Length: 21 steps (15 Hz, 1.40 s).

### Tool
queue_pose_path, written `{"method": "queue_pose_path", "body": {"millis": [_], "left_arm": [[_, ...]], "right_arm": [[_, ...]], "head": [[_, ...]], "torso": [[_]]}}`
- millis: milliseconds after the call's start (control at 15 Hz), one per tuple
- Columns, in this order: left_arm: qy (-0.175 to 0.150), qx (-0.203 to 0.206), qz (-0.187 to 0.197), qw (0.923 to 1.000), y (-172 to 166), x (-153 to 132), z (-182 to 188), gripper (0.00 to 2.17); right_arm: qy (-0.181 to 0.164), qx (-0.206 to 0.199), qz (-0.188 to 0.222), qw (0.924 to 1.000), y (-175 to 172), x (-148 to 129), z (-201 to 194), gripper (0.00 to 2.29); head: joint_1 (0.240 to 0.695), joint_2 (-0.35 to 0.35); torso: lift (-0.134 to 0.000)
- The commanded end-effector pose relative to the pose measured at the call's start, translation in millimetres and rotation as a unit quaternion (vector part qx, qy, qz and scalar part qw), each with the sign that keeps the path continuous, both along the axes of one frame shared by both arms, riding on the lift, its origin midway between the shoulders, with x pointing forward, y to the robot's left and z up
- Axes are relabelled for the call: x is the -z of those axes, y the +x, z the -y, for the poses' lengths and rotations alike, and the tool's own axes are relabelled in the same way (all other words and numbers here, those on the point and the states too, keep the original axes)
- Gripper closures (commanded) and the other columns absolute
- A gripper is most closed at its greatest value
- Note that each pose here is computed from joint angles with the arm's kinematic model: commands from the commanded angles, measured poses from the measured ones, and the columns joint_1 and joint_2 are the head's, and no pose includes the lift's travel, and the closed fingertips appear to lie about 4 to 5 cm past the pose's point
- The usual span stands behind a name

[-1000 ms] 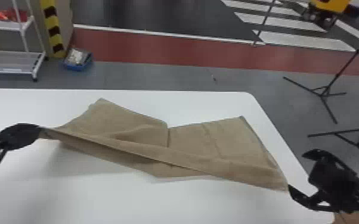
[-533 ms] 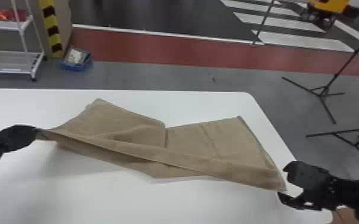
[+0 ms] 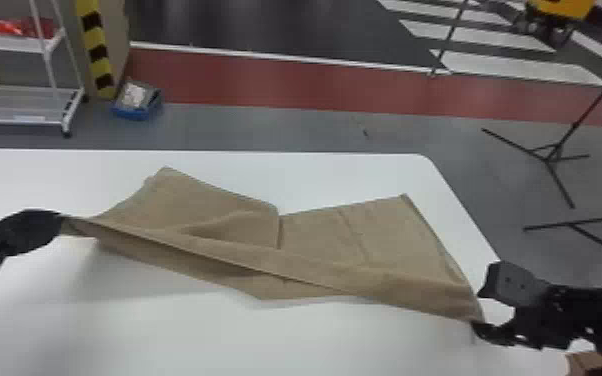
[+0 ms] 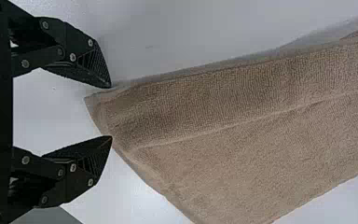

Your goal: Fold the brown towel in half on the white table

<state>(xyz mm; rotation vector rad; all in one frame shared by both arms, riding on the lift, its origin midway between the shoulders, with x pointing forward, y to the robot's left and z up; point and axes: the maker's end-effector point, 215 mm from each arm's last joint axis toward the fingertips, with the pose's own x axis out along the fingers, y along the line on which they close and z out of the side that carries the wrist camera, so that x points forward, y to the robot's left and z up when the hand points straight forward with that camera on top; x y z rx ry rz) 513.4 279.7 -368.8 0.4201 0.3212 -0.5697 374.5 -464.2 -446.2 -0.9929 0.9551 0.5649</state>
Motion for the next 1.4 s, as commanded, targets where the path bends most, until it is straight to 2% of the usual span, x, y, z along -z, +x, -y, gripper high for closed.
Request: {"method": "queue_pose_path", "body": {"millis": [0,133,200,333,400,467,533,600,733,867,933,1000,1133,1200,1333], "left_arm": [[-0.001,0.002,-0.001,1.0000,-1,1,1,1.89],[0.000,0.006,0.001,1.0000,-1,-1,3,1.89],[0.001,0.007,0.002,1.0000,-2,-1,3,1.89],[0.001,0.007,0.002,1.0000,-4,-1,2,1.89],[0.001,0.004,0.001,1.0000,-5,0,0,1.89],[-0.002,0.003,0.004,1.0000,-5,-2,-2,1.89],[-0.002,0.000,0.005,1.0000,-6,-4,-7,1.89],[-0.002,-0.002,0.008,1.0000,-7,-7,-10,1.89],[-0.002,-0.004,0.015,0.9999,-9,-16,-16,1.89],[-0.003,-0.001,0.025,0.9997,-16,-29,-18,1.89],[-0.003,-0.002,0.035,0.9994,-21,-42,-24,1.89],[-0.005,-0.004,0.044,0.9990,-25,-56,-30,1.89],[-0.006,-0.027,0.066,0.9974,-30,-96,-48,1.89],[-0.010,-0.039,0.081,0.9959,-30,-118,-54,1.89],[-0.019,-0.054,0.114,0.9919,-18,-163,-57,1.89]], "right_arm": [[-0.003,0.003,-0.005,1.0000,-2,3,1,0.59],[0.001,-0.002,-0.017,0.9999,0,12,-7,0.59],[0.005,0.002,-0.030,0.9995,-3,18,-7,0.79],[0.023,0.000,-0.040,0.9989,-1,18,-17,1.40],[0.049,0.001,-0.029,0.9984,1,7,-23,1.64],[0.089,0.011,-0.016,0.9959,2,-8,-28,1.80],[0.114,0.017,0.008,0.9933,4,-27,-28,1.86],[0.131,0.016,0.033,0.9907,8,-46,-29,2.02],[0.164,0.032,0.075,0.9830,8,-80,-22,2.05],[0.188,0.039,0.103,0.9760,6,-102,-20,2.26],[0.222,0.056,0.124,0.9656,4,-120,-17,2.26],[0.265,0.073,0.142,0.9510,2,-137,-15,2.26],[0.345,0.091,0.195,0.9136,5,-194,-13,2.26],[0.368,0.087,0.219,0.8994,11,-220,-16,2.26],[0.372,0.077,0.249,0.8912,32,-249,-29,2.26]], "head": [[0.695,-0.229],[0.695,-0.232],[0.695,-0.231],[0.695,-0.226],[0.695,-0.225],[0.695,-0.222],[0.695,-0.206],[0.695,-0.198],[0.695,-0.189],[0.695,-0.185],[0.695,-0.187],[0.695,-0.187],[0.695,-0.186],[0.695,-0.182],[0.695,-0.155]], "torso": [[-0.126],[-0.126],[-0.126],[-0.126],[-0.126],[-0.126],[-0.126],[-0.126],[-0.126],[-0.126],[-0.126],[-0.126],[-0.126],[-0.126],[-0.126]]}}
